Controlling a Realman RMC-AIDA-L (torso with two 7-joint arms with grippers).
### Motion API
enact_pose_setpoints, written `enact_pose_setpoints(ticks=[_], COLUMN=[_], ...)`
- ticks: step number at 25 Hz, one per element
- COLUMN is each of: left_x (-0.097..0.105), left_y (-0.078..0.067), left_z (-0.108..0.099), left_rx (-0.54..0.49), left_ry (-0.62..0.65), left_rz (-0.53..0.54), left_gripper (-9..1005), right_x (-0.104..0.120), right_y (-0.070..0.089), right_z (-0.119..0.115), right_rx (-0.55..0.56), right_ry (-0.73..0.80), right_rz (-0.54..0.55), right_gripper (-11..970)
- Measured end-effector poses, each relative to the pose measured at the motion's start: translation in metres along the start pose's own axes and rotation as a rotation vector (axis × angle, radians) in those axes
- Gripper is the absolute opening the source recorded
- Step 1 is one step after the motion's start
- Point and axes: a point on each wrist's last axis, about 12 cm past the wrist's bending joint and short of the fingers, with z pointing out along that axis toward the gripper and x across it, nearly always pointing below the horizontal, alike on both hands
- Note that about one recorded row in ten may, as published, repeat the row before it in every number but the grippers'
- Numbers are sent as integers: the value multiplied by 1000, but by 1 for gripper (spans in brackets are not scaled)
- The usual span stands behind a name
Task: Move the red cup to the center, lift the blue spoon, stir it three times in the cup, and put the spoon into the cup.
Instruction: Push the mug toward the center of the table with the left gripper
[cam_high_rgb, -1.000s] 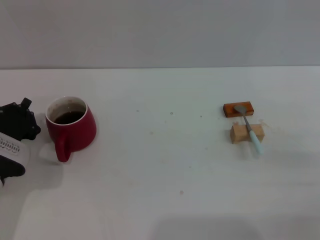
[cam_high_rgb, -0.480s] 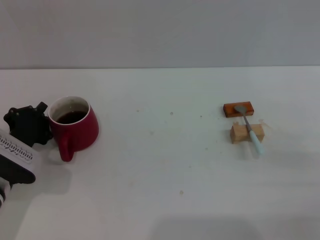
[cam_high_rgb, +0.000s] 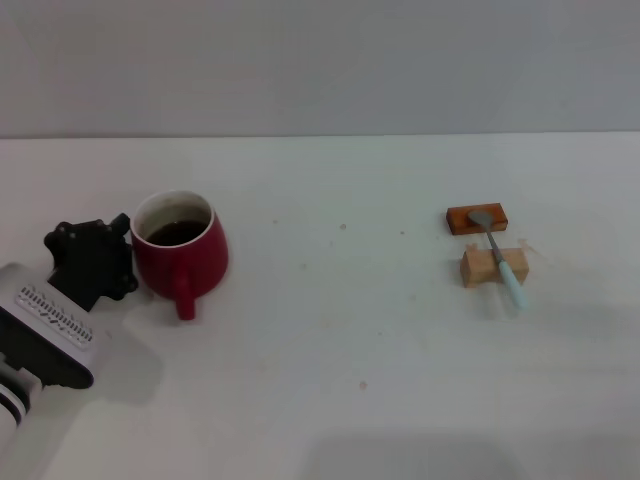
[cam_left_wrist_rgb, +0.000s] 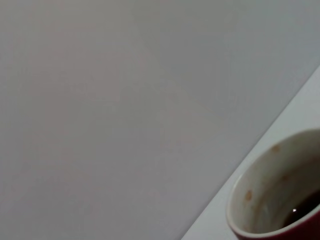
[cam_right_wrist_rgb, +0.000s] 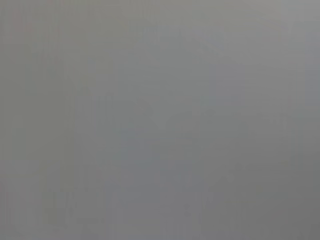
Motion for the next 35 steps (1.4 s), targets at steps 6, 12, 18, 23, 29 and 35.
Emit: enact_pose_setpoints(ticks=[6,12,18,23,29,35], left_x=[-8,-13,-7,-4,-11,-19], left_y=[-7,-12,-6,-2,-3,-7], left_z=[1,1,1,7,15,20], left_rx=[31,56,42,44,67,97], left_ry=[-47,-71,-43,-17,-36,-67], left_rz=[14,19,28,39,56,71], left_gripper=[-2,-2,-3,-3,-2,-3], right_x=[0,0,1,1,1,1], right_y=[-1,-1,-1,-1,-1,-1], right_z=[-1,-2,-3,-3,-3,-3], right_rx=[1,1,3,3,3,4], right_ry=[3,5,6,6,6,7], right_rz=[-1,-2,-3,-3,-2,-2], right_gripper=[714,714,715,716,716,717])
